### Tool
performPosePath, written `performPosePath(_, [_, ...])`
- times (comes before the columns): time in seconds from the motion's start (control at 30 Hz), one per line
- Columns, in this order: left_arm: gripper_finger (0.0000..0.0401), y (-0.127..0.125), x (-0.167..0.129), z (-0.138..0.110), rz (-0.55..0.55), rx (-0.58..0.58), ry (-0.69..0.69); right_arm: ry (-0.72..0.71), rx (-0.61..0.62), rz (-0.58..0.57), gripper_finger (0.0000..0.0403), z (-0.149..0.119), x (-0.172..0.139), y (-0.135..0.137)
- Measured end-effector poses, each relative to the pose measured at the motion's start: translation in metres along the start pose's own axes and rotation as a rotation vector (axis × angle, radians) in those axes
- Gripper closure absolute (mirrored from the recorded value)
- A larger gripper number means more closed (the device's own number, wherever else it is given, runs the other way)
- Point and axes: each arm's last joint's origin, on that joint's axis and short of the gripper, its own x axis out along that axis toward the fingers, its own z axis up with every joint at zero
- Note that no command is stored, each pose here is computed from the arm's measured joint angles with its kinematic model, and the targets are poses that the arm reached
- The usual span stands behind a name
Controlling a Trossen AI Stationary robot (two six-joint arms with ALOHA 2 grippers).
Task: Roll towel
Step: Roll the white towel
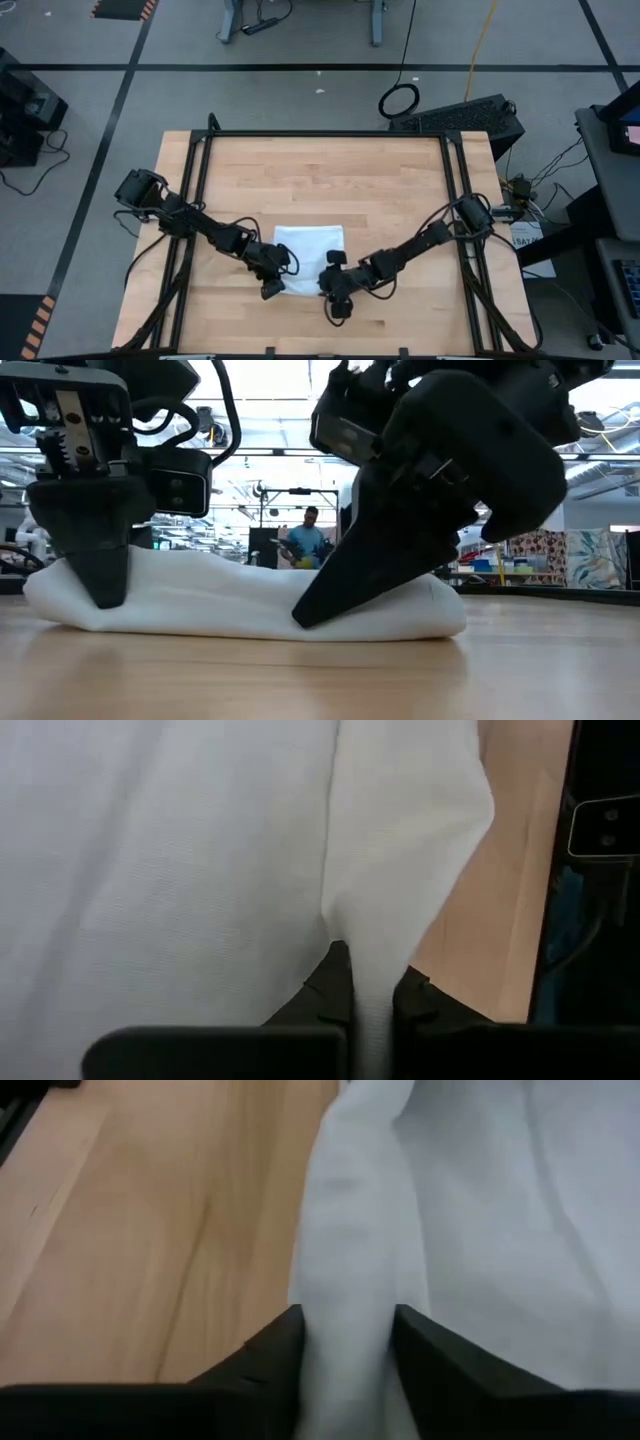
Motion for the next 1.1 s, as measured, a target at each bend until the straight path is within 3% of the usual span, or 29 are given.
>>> performPosePath(0.27, [0.0281, -0.003, 0.0, -0.003, -0.041, 0.074, 0.05, 0.022, 0.028, 0.004, 0.0337, -0.001, 0.0, -0.001])
performPosePath(0.47, [0.0209, -0.007, -0.019, -0.002, -0.075, 0.097, 0.099, 0.032, 0.088, 0.015, 0.0375, 0.0, 0.0, -0.004])
performPosePath(0.6, [0.0201, -0.013, -0.044, -0.005, 0.022, 0.171, 0.03, 0.048, 0.151, 0.042, 0.0384, 0.001, 0.0, -0.007])
performPosePath(0.77, [0.02, -0.044, -0.064, -0.014, 0.103, 0.39, -0.288, 0.055, 0.196, 0.051, 0.0386, 0.002, 0.001, -0.011])
performPosePath(0.93, [0.02, -0.069, -0.05, -0.043, 0.118, 0.49, -0.421, 0.063, 0.22, 0.053, 0.0386, 0.001, 0.001, -0.011])
performPosePath(1.1, [0.02, -0.078, -0.027, -0.074, 0.213, 0.633, -0.499, 0.081, 0.254, 0.056, 0.0386, 0.001, 0.001, -0.013])
